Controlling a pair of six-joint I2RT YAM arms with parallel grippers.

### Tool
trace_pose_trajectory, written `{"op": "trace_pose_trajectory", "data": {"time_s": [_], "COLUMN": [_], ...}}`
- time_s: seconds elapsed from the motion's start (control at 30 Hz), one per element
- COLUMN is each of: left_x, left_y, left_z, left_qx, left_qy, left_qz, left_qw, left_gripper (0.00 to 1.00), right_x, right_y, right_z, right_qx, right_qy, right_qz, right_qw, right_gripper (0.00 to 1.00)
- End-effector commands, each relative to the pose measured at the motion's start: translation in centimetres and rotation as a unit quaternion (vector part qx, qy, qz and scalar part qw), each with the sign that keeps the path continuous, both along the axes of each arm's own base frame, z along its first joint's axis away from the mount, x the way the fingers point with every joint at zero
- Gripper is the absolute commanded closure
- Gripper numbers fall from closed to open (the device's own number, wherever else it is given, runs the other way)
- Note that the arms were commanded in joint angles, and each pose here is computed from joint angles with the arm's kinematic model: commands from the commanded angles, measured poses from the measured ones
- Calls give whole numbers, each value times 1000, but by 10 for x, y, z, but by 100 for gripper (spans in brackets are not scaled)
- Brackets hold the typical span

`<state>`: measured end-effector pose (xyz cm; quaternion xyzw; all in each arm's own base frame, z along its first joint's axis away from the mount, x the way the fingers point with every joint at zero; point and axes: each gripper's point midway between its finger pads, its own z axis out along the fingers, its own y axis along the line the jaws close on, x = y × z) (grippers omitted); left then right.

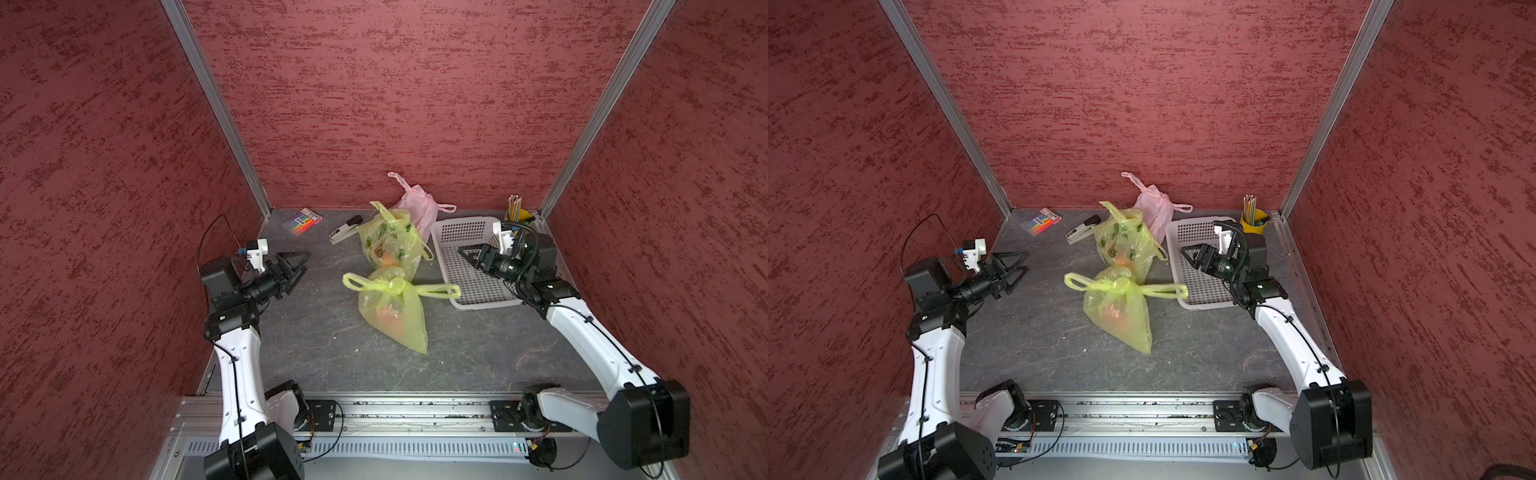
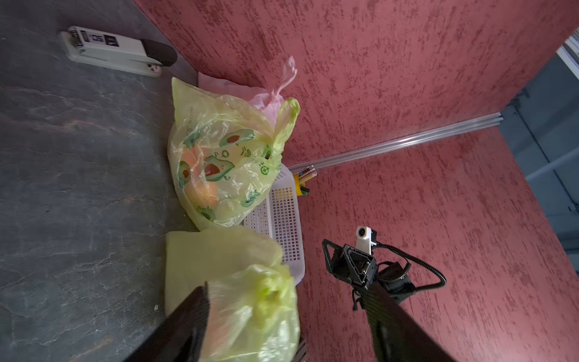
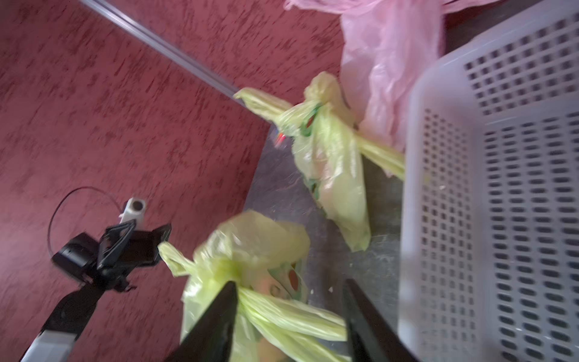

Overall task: Place the peach into a plastic bag & tie a knot
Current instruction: Place the plastic bag at the center of the board, then reset both arms

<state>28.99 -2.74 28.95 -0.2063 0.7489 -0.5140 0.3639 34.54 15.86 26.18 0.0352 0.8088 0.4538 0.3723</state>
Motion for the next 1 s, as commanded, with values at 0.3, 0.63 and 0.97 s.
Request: {"op": "trace_pose_trajectory", "data": {"time_s": [0.3,0.63,0.97], "left_x": [26,71,63], "left_y": [74,100,75], "left_z": [0,-7,-96], "left_qx": [274,358,456], "left_qy": [-49,-56,-124], "left_qz": [238,259,224], "left_qw": [931,895,852], "left_gripper": [1,0,0], "right_x": [36,-19,10], "right_y": [-133,-199,-194], "right_z": [52,29,-61], "right_qx": [-213,-335,-366], "right_qy": [-130,-286,-255], "right_qz": [-340,-482,-461], "right_qw": [907,757,767], "right_gripper": [1,1,1]}}
